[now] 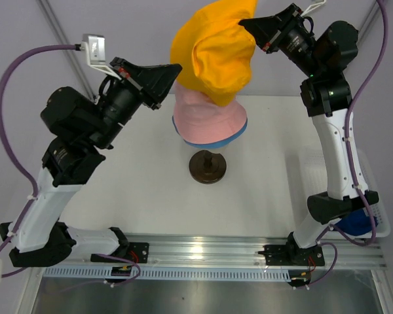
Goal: Stack the hats
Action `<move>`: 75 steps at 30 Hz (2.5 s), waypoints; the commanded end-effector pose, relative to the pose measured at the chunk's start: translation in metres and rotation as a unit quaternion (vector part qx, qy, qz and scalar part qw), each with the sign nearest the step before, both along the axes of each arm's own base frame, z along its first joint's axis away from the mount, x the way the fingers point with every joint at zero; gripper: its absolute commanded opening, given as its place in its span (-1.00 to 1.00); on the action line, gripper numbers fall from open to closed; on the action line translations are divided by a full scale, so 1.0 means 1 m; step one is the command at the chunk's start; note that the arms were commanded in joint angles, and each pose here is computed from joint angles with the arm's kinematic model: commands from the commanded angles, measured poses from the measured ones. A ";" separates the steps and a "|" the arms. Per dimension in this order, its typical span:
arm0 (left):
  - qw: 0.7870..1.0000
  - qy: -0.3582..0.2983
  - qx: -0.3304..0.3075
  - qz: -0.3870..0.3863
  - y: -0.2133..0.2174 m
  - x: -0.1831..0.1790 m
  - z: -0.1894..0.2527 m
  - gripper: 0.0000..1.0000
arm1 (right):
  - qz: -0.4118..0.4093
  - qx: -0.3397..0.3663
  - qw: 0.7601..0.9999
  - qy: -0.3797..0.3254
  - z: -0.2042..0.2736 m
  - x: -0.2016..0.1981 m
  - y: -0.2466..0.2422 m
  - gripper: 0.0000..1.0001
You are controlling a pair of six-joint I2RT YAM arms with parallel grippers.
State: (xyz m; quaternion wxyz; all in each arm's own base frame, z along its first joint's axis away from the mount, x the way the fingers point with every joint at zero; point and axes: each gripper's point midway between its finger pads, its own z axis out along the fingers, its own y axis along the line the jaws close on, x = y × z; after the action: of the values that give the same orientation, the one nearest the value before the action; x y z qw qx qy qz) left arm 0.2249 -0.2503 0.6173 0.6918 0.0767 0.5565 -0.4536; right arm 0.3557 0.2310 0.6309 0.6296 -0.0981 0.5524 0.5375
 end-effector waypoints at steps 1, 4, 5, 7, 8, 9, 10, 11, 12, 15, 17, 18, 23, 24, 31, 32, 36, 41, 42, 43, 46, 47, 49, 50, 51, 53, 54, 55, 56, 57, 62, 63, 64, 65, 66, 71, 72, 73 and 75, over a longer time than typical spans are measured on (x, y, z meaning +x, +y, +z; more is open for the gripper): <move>0.993 0.073 -0.094 -0.024 0.019 -0.018 0.019 -0.99 | -0.066 0.005 0.997 0.033 -0.010 0.036 -0.013 -1.00; 0.987 0.106 -0.120 -0.017 0.028 -0.019 0.019 -0.99 | -0.080 0.001 0.996 0.047 -0.019 0.044 -0.012 -1.00; 0.985 0.114 -0.132 -0.019 0.030 -0.020 0.020 -0.99 | -0.083 -0.002 0.995 0.049 -0.020 0.043 -0.013 -1.00; 0.983 0.112 -0.146 -0.023 0.034 -0.024 0.026 -0.99 | -0.089 0.000 0.995 0.045 -0.015 0.039 -0.017 -1.00; 0.982 0.107 -0.152 -0.021 0.035 -0.023 0.030 -0.99 | -0.090 0.000 0.995 0.045 -0.014 0.037 -0.017 -1.00; 0.982 0.106 -0.153 -0.017 0.036 -0.022 0.031 -0.99 | -0.089 0.000 0.995 0.045 -0.014 0.036 -0.016 -1.00; 0.984 0.109 -0.142 0.007 0.036 -0.013 0.027 -0.99 | -0.089 -0.001 0.995 0.046 -0.015 0.036 -0.015 -1.00; 0.985 0.106 -0.135 0.019 0.037 -0.009 0.026 -0.99 | -0.083 -0.003 0.995 0.048 -0.016 0.035 -0.011 -1.00; 0.987 0.100 -0.122 0.029 0.035 -0.004 0.024 -0.99 | -0.078 -0.007 0.996 0.050 -0.020 0.036 -0.009 -1.00; 0.992 0.085 -0.053 0.079 0.028 0.018 0.005 -0.54 | -0.073 -0.023 0.994 0.074 -0.041 0.049 0.000 -1.00; 0.985 0.104 -0.010 0.135 0.028 0.041 -0.025 0.02 | -0.067 -0.038 0.993 0.092 -0.059 0.060 0.006 -1.00; 0.982 0.107 -0.002 0.153 0.032 0.046 -0.033 0.15 | -0.058 -0.044 0.993 0.096 -0.064 0.061 0.010 -1.00; 0.966 0.136 -0.023 0.220 0.062 0.070 -0.064 0.53 | -0.057 -0.063 0.989 0.117 -0.088 0.073 0.014 -1.00; 0.962 0.149 -0.031 0.225 0.080 0.077 -0.079 0.53 | -0.057 -0.061 0.989 0.118 -0.089 0.072 0.015 -1.00; 0.976 0.145 -0.147 0.065 0.086 0.084 -0.098 0.40 | -0.057 -0.068 0.988 0.126 -0.101 0.078 0.017 -1.00; 0.978 0.132 -0.154 0.051 0.085 0.083 -0.090 0.40 | -0.058 -0.068 0.988 0.126 -0.101 0.079 0.017 -1.00; 0.982 0.100 -0.158 -0.022 0.069 0.075 -0.072 0.40 | -0.057 -0.067 0.987 0.132 -0.106 0.082 0.018 -1.00; 0.974 0.134 -0.163 -0.082 0.049 0.079 -0.072 0.41 | -0.059 -0.063 0.986 0.141 -0.112 0.087 0.019 -1.00; 0.970 0.147 -0.169 -0.093 0.046 0.082 -0.074 0.41 | -0.059 -0.062 0.986 0.140 -0.112 0.088 0.019 -1.00; 0.967 0.159 -0.170 -0.102 0.041 0.085 -0.077 0.40 | -0.058 -0.061 0.987 0.140 -0.112 0.088 0.020 -1.00; 0.958 0.198 -0.165 -0.127 0.028 0.097 -0.089 0.36 | -0.057 -0.058 0.987 0.140 -0.111 0.089 0.020 -1.00; 0.956 0.206 -0.164 -0.125 0.027 0.101 -0.093 0.36 | -0.058 -0.058 0.987 0.139 -0.110 0.089 0.019 -1.00; 0.953 0.222 -0.166 -0.119 0.026 0.109 -0.103 0.36 | -0.057 -0.058 0.987 0.136 -0.108 0.088 0.020 -1.00; 0.953 0.226 -0.167 -0.115 0.026 0.111 -0.104 0.36 | -0.058 -0.058 0.987 0.136 -0.108 0.088 0.019 -1.00; 0.952 0.227 -0.170 -0.113 0.027 0.111 -0.105 0.37 | -0.059 -0.060 0.988 0.133 -0.108 0.088 0.019 -1.00; 0.952 0.227 -0.172 -0.113 0.027 0.112 -0.107 0.38 | -0.064 -0.060 0.987 0.132 -0.107 0.089 0.018 -1.00; 0.952 0.222 -0.176 -0.117 0.026 0.112 -0.103 0.38 | -0.062 -0.060 0.987 0.132 -0.108 0.089 0.019 -1.00; 0.952 0.221 -0.175 -0.120 0.025 0.113 -0.101 0.39 | -0.061 -0.060 0.987 0.133 -0.109 0.090 0.019 -1.00; 0.951 0.227 -0.172 -0.118 0.025 0.114 -0.102 0.39 | -0.060 -0.059 0.988 0.132 -0.108 0.090 0.020 -1.00; 0.953 0.231 -0.167 -0.107 0.026 0.117 -0.103 0.39 | -0.059 -0.059 0.988 0.132 -0.108 0.090 0.020 -1.00; 0.953 0.246 -0.162 -0.069 0.035 0.119 -0.115 0.48 | -0.058 -0.058 0.987 0.135 -0.111 0.093 0.021 -1.00; 0.952 0.255 -0.157 -0.059 0.037 0.120 -0.120 0.50 | -0.057 -0.057 0.988 0.135 -0.111 0.094 0.022 -1.00; 0.950 0.267 -0.153 -0.047 0.039 0.121 -0.126 0.53 | -0.057 -0.056 0.988 0.133 -0.110 0.093 0.022 -1.00; 0.951 0.265 -0.157 -0.029 0.045 0.121 -0.125 0.55 | -0.056 -0.055 0.988 0.132 -0.109 0.093 0.022 -1.00; 0.951 0.268 -0.155 -0.021 0.047 0.121 -0.129 0.58 | -0.056 -0.054 0.988 0.131 -0.108 0.093 0.022 -1.00; 0.952 0.256 -0.161 -0.050 0.040 0.116 -0.120 0.59 | -0.050 -0.049 0.990 0.126 -0.103 0.089 0.023 -1.00; 0.950 0.258 -0.162 -0.064 0.036 0.118 -0.120 0.55 | -0.048 -0.048 0.990 0.126 -0.102 0.089 0.023 -1.00; 0.951 0.253 -0.165 -0.073 0.034 0.118 -0.117 0.54 | -0.047 -0.048 0.990 0.126 -0.102 0.088 0.024 -1.00; 0.949 0.248 -0.170 -0.091 0.029 0.116 -0.112 0.53 | -0.048 -0.051 0.989 0.128 -0.105 0.089 0.024 -1.00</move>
State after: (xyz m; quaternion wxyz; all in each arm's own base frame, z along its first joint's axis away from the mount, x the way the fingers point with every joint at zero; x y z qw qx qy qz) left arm 0.3510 -0.2163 0.4796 0.4859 -0.1356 0.6429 -0.5764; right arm 0.4530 0.2506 0.5084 0.5601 -0.0176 0.6801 0.4726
